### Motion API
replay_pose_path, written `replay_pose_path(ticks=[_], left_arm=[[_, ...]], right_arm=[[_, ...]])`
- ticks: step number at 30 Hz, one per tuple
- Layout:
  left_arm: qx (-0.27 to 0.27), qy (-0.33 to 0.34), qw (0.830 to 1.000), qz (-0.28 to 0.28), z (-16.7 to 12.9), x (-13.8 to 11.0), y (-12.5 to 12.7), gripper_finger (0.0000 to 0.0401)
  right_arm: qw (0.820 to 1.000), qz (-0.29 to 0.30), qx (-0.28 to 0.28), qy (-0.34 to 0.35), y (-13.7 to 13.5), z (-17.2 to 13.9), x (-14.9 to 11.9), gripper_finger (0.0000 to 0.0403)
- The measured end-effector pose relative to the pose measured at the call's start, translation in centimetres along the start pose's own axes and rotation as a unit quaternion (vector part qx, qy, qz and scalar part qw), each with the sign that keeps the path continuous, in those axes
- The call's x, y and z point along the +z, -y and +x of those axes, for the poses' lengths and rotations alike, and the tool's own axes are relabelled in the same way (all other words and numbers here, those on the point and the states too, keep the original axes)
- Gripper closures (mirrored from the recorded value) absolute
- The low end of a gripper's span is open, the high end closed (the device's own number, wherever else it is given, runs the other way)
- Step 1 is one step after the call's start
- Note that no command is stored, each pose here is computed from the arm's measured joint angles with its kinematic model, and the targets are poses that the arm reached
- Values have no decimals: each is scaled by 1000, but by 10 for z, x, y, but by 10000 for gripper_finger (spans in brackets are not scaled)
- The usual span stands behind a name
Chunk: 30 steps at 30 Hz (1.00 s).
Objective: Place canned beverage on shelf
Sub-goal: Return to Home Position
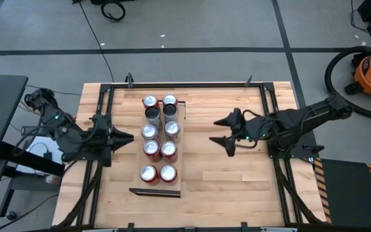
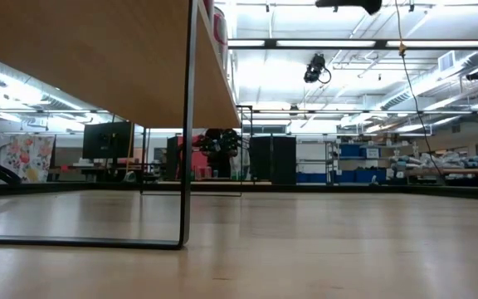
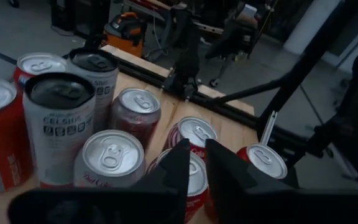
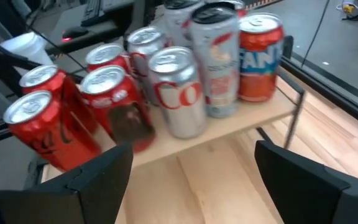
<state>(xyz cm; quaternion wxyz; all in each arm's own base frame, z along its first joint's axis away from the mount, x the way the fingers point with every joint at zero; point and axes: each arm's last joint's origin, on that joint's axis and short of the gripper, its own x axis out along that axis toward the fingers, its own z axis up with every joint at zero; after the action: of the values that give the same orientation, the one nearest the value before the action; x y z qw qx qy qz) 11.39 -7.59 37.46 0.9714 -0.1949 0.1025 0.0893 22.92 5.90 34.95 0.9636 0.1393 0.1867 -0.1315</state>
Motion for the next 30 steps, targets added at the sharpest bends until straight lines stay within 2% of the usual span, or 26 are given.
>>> replay_pose_path(ticks=[8,15,22,27,30], left_arm=[[-2,34,999,-42,4,-23,-22,395],[32,60,995,-69,6,-40,-42,393],[44,63,989,-125,16,-73,-57,393],[50,72,983,-163,17,-87,-67,393],[57,89,979,-177,14,-89,-73,393]], right_arm=[[1000,26,-7,5,39,-15,-18,55],[999,42,-17,7,65,-20,-42,55],[995,98,-14,-1,89,-15,-81,55],[993,119,-14,23,100,-15,-99,55],[989,136,-45,48,107,-20,-104,55]])
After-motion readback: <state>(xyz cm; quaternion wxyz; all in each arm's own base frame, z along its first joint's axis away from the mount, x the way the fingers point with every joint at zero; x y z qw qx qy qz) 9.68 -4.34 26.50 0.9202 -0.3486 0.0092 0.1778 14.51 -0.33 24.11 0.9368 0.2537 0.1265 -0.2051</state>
